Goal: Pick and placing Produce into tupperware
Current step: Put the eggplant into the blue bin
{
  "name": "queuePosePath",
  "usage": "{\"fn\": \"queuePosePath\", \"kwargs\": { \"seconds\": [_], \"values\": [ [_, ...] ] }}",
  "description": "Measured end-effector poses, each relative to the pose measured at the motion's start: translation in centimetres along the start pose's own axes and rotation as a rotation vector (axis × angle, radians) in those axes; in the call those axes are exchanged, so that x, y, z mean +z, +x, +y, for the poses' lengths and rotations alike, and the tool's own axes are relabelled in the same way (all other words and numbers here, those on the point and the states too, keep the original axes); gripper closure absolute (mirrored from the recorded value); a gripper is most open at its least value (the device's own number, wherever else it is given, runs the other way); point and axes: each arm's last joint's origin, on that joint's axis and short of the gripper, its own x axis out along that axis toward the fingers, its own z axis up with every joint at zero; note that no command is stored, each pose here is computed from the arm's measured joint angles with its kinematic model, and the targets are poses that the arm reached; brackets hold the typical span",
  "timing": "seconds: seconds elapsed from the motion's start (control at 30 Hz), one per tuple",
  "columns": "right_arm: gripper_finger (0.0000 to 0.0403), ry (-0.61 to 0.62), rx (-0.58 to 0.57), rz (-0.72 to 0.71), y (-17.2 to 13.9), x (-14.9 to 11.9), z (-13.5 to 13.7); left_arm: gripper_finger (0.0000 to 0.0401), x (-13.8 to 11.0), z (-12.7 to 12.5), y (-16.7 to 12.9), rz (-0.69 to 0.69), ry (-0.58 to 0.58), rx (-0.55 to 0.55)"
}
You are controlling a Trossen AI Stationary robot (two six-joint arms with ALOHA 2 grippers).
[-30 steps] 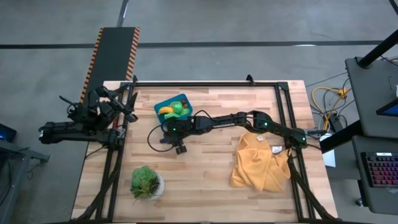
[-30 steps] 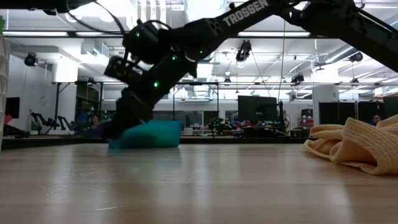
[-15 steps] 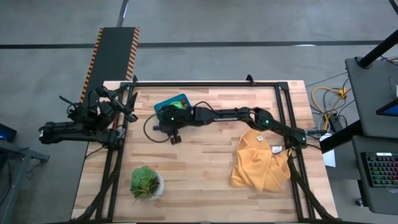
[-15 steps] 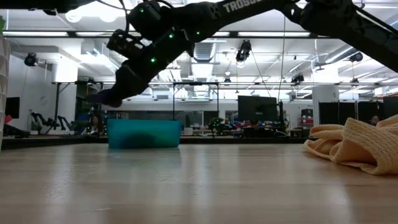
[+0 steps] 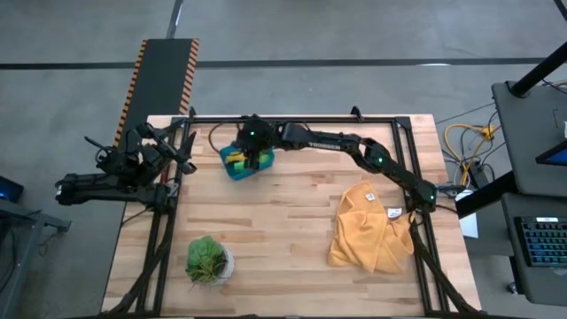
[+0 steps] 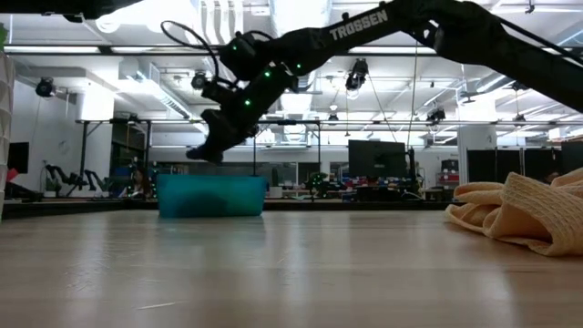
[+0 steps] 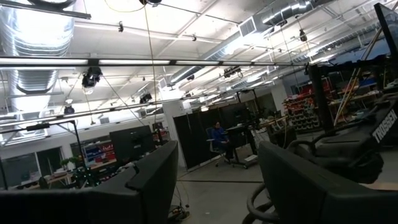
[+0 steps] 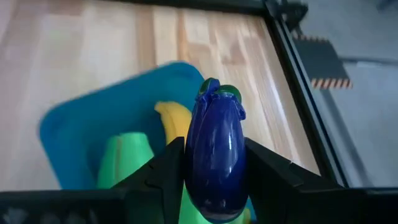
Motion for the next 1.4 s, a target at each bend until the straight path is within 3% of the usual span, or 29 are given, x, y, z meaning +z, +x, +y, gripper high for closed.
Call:
{"fn": "queuePosePath", "kwargs": {
  "seconds": [0.2,0.6,0.73,1.4],
  "values": [
    [0.0264,0.071,-0.009,0.026,0.0,-0.5,-1.0,0.0192,0.0,0.0,0.0,0.0,0.0,0.0],
    [0.0264,0.083,-0.021,0.087,0.0,-1.7,-3.0,0.0192,-0.4,-0.2,0.0,0.009,0.004,-0.006],
    [0.0264,0.084,0.026,0.093,0.0,-1.9,-2.8,0.0192,-0.4,-0.3,-0.1,0.009,0.004,-0.007],
    [0.0216,-0.049,0.047,0.111,0.1,-2.1,-2.7,0.0192,-0.4,-0.2,0.0,0.007,0.012,-0.006]
  ]
}}
